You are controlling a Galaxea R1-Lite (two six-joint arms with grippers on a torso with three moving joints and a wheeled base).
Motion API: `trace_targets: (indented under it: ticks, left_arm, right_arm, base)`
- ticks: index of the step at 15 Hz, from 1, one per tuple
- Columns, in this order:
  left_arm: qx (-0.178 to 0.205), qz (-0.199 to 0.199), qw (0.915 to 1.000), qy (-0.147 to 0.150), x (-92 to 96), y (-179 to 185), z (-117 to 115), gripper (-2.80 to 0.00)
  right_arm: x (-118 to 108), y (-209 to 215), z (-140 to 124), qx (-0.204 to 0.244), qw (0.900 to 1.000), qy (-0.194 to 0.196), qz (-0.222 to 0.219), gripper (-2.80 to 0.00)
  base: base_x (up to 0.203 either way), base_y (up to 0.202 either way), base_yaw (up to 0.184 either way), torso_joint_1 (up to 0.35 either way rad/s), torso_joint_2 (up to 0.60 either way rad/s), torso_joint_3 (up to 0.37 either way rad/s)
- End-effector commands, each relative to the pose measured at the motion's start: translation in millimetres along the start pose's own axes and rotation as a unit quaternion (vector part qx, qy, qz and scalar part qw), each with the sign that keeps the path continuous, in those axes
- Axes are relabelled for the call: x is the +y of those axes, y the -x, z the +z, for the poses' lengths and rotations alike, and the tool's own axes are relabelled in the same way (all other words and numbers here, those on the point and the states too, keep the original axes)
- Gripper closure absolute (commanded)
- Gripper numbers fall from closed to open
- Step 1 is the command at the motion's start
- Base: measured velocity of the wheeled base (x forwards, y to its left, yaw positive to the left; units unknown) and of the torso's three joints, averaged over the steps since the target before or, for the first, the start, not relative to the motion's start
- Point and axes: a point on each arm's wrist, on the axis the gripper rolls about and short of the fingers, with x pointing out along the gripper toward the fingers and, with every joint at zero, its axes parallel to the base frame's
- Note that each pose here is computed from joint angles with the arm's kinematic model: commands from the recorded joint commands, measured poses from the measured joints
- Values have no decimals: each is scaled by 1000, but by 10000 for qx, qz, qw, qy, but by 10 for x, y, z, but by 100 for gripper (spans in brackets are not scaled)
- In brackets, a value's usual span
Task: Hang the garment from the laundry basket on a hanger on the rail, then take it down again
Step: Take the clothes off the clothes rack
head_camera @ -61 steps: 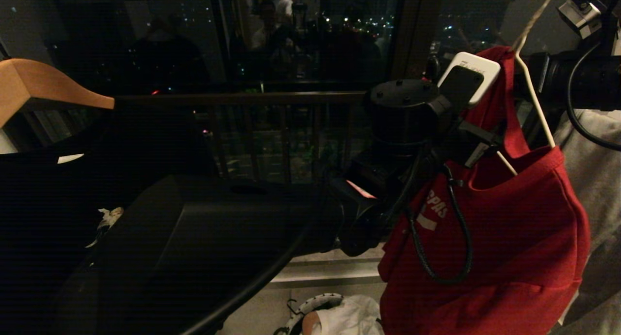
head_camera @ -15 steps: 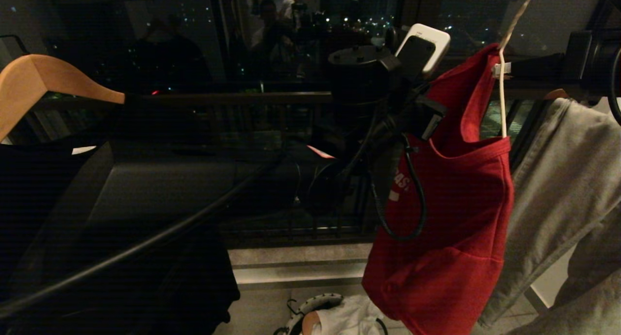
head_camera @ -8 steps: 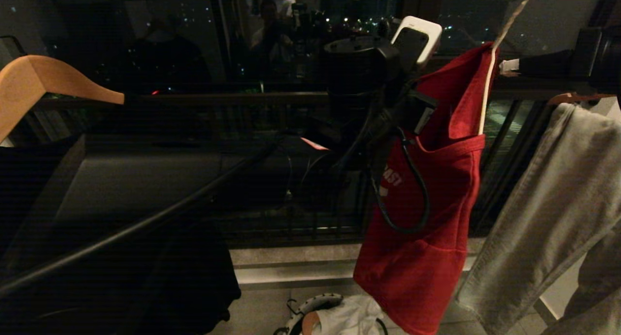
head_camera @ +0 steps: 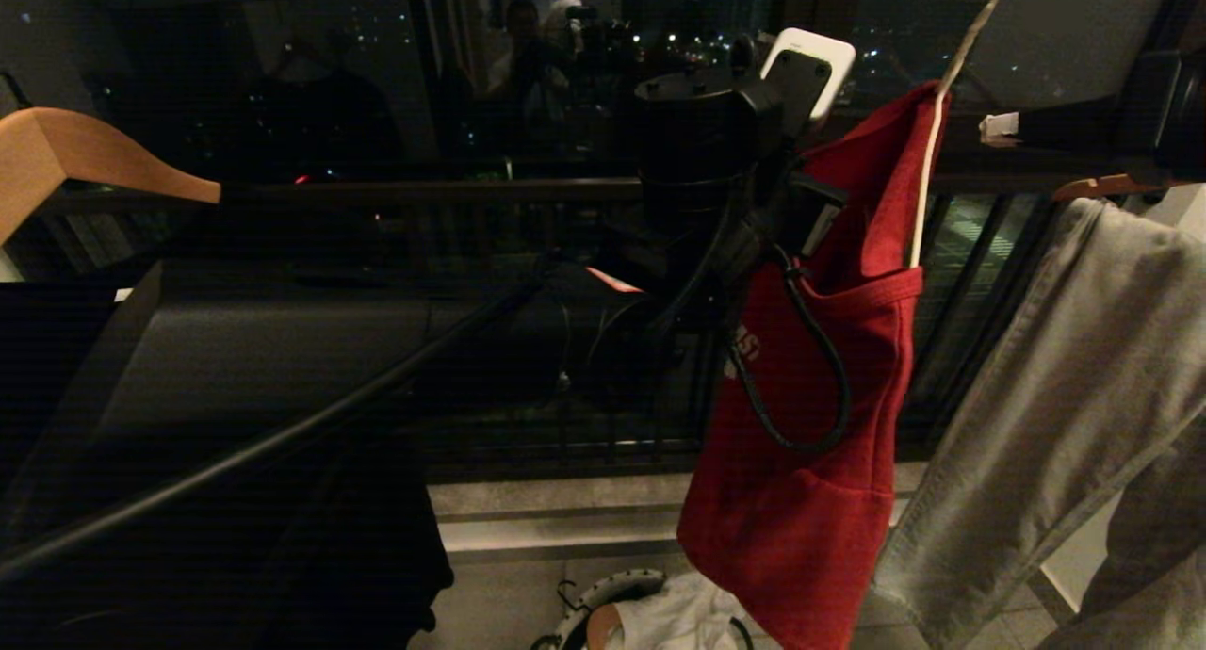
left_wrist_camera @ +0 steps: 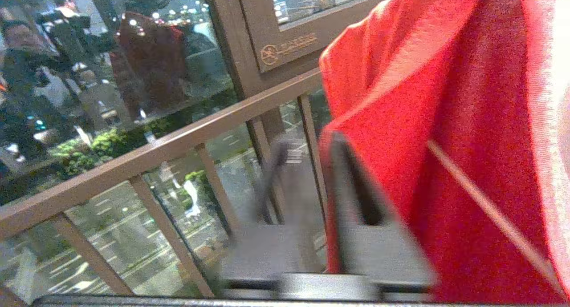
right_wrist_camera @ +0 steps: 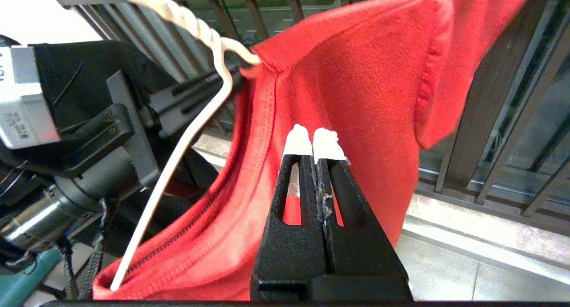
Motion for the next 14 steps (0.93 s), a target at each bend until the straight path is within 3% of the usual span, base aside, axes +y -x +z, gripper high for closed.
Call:
trace_targets:
  ticks: [1, 7, 8, 9, 14]
  left_arm:
    - [16, -56, 10000, 40, -32, 36, 22, -280]
    - [638, -571, 9963, 37, -53, 453, -53, -280]
    - [702, -600, 9957, 114, -35, 515, -59, -205]
    - [738, -585, 9954, 150, 3, 572, -65, 0]
    - [1003, -429, 9939, 129, 347, 1138, -61, 0]
  right_arm:
    - [2, 2, -2, 10, 10000, -11, 11, 0]
    - [-4, 26, -11, -6, 9999, -14, -106, 0]
    - [1, 41, -42, 23, 9999, -31, -134, 0]
    - [-3, 48, -85, 69, 9998, -55, -161, 0]
    - [-109, 119, -112, 32, 9982, -152, -585, 0]
  base:
    - [0, 0, 0, 0, 0, 0]
    - [0, 0, 0, 0, 0, 0]
    - [0, 0, 0, 0, 0, 0]
    - [0, 0, 0, 0, 0, 0]
    - [0, 0, 0, 0, 0, 0]
